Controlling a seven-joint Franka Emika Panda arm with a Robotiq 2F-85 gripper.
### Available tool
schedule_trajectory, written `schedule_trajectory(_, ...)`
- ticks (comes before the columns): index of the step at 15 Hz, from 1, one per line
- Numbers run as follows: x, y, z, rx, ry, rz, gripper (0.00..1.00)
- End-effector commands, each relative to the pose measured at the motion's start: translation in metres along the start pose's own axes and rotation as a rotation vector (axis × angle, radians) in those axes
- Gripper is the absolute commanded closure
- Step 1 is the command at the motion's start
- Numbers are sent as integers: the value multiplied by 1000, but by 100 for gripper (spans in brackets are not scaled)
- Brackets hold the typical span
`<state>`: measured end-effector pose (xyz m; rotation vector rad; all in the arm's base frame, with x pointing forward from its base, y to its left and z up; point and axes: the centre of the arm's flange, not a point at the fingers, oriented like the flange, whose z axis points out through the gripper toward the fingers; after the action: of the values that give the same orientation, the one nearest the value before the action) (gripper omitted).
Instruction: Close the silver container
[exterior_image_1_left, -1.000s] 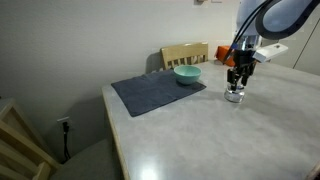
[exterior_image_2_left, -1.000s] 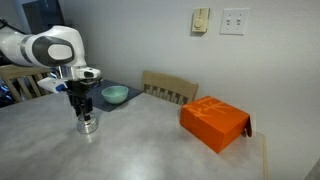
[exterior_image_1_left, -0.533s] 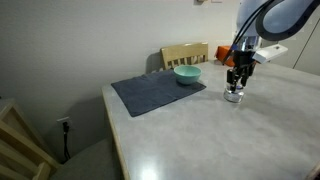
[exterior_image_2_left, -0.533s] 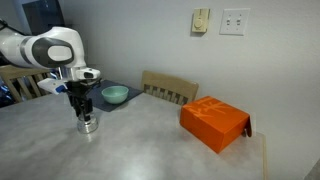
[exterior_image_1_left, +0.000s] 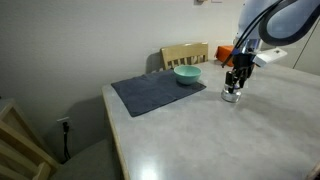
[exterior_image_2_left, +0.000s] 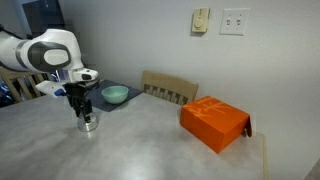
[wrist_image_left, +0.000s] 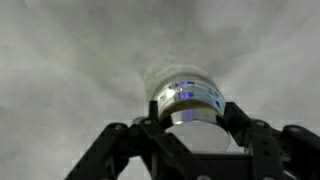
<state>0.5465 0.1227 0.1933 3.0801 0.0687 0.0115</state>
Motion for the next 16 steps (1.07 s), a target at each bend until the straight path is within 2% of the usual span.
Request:
schedule_trajectory(1, -7, 1, -1, 6, 29, -24, 57)
schedule_trajectory(7, -16, -10, -4, -33, 94, -80, 57)
schedule_trajectory(16, -28, -7, 6, -14, 174, -118, 57)
